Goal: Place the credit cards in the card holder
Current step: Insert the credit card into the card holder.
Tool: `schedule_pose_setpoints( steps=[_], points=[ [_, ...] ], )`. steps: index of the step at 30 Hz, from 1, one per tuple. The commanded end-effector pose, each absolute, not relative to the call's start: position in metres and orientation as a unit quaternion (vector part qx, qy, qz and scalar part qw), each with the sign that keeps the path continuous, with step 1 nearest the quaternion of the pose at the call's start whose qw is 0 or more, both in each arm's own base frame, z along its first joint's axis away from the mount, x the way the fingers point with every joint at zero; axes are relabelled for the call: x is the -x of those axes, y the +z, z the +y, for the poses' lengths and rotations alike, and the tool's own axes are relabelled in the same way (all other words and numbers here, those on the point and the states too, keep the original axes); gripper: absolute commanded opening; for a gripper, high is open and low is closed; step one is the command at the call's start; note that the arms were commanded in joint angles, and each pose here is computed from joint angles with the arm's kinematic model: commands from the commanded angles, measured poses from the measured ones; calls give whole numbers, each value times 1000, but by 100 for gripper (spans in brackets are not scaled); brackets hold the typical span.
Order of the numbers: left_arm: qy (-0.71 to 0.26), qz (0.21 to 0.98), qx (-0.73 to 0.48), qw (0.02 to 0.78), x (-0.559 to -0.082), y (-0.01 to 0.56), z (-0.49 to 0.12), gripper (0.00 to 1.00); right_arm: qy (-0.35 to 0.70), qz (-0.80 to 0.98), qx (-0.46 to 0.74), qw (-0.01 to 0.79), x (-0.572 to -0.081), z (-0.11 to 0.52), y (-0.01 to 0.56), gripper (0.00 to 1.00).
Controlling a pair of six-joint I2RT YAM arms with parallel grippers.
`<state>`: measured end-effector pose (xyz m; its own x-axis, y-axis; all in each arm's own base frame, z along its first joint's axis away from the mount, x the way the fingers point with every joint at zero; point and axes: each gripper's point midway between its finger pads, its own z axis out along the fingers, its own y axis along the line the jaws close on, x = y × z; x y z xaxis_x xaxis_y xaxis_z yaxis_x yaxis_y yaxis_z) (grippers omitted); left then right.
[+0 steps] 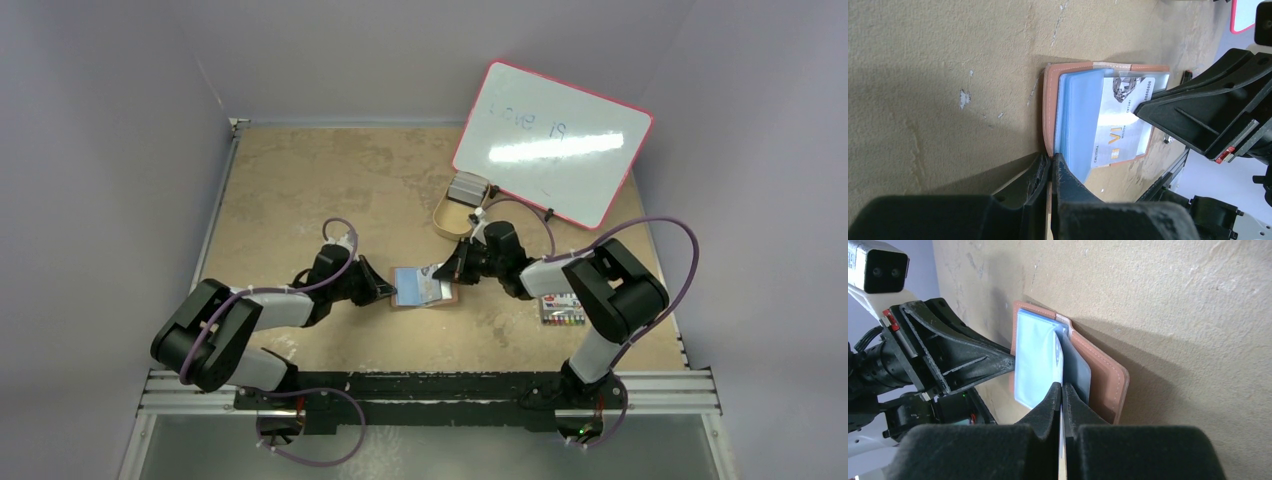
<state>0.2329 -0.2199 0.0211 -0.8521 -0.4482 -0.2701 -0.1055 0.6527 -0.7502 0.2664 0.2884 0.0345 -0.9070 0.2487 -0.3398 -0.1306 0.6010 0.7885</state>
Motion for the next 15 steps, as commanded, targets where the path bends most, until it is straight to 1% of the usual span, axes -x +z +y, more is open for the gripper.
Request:
schedule_pose_setpoints(
  steps=[1,7,15],
  points=[
    [-391,882,138,226,-230,23,-223,0,446,865,-21,230,-277,292,45,0],
    [-390,881,141,225,-228,22,-222,0,437,861,-50,257,-284,286,46,0],
    [-395,879,145,225,-228,21,-223,0,436,864,-62,245,-277,282,35,0]
  ],
)
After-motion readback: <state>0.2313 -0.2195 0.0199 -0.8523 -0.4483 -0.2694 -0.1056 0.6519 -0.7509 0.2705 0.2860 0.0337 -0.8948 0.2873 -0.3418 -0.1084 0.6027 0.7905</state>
